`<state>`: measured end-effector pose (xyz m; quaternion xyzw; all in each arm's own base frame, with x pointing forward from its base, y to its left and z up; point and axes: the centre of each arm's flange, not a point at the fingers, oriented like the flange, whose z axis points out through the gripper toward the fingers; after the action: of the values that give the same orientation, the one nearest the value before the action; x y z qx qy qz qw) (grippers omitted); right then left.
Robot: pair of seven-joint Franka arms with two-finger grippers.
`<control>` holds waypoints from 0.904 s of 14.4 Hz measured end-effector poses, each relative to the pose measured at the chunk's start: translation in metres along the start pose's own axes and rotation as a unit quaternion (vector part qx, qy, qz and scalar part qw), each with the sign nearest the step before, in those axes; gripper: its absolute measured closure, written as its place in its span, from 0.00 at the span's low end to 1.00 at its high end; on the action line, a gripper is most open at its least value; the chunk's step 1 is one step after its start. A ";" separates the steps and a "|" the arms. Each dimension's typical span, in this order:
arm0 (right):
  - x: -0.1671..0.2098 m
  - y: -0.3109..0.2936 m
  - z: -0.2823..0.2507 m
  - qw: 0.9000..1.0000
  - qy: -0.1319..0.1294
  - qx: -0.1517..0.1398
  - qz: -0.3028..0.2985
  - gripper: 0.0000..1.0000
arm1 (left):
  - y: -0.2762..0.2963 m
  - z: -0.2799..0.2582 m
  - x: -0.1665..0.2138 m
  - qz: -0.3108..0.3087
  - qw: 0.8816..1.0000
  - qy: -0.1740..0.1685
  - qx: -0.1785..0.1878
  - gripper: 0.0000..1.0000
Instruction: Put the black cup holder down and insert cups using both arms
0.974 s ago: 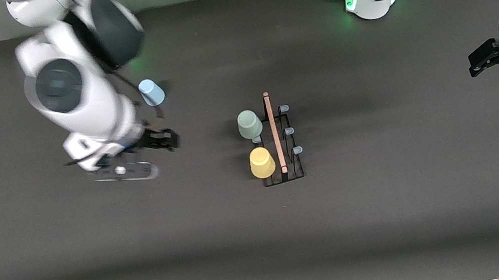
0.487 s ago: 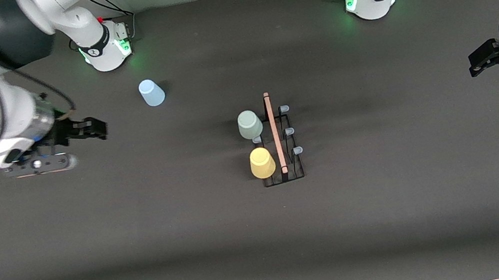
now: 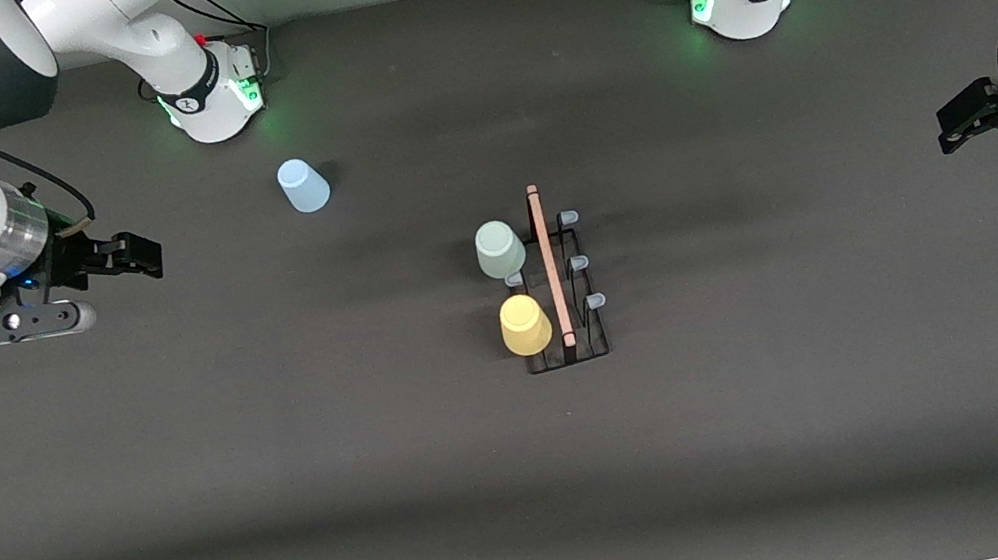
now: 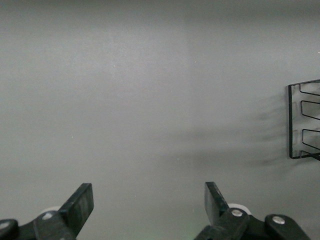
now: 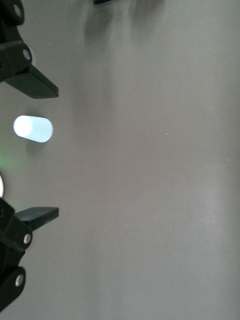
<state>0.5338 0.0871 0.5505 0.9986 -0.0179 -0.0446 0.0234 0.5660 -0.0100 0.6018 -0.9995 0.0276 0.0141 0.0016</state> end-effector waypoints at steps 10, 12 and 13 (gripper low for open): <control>0.003 0.047 -0.013 0.999 0.027 0.010 0.031 0.00 | 0.000 0.001 0.000 0.000 1.000 -0.003 0.000 0.01; 0.002 0.045 -0.013 0.999 0.027 0.009 0.029 0.01 | 0.000 0.004 0.000 0.000 1.000 -0.005 0.000 0.01; 0.002 0.045 -0.013 0.999 0.027 0.009 0.028 0.00 | 0.000 0.006 0.000 0.000 1.000 -0.007 0.000 0.01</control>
<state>0.5356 0.0428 0.5652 0.9987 -0.0460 -0.0171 0.0157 0.5659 -0.0100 0.5960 -0.9994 0.0275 0.0213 0.0015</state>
